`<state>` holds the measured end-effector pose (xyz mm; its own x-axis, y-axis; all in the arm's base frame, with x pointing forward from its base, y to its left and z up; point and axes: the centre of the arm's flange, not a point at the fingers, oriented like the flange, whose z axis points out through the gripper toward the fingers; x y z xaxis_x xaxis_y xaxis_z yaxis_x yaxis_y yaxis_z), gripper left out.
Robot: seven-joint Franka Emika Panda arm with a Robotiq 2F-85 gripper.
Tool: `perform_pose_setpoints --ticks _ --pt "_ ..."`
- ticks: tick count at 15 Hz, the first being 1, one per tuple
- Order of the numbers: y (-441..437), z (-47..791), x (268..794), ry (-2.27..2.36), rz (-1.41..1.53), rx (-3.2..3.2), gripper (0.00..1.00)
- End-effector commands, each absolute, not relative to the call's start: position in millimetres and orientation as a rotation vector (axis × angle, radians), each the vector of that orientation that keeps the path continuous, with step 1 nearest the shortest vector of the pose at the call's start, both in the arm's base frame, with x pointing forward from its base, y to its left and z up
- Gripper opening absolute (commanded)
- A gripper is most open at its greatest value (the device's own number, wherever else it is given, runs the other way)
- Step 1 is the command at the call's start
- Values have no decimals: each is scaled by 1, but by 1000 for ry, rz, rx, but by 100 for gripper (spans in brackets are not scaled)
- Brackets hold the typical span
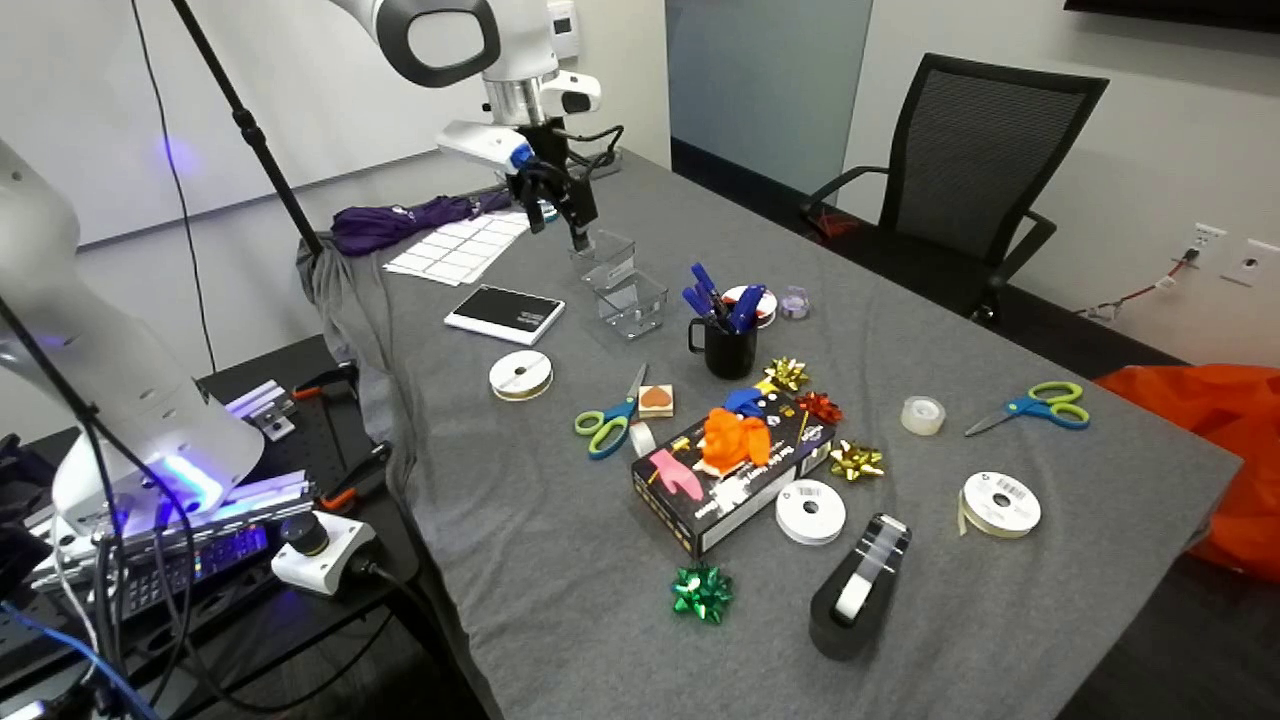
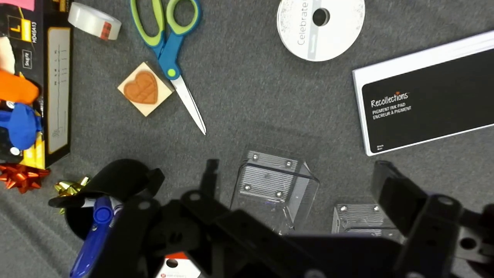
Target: Put the scissors in the bowl
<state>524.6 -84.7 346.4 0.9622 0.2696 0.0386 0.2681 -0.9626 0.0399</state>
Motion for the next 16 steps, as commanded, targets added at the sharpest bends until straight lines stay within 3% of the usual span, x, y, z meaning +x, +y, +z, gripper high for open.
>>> perform_pose_setpoints --ticks 1,16 --pt "-105 332 520 448 97 3070 100" --pt "-189 226 529 331 -14 3087 100"
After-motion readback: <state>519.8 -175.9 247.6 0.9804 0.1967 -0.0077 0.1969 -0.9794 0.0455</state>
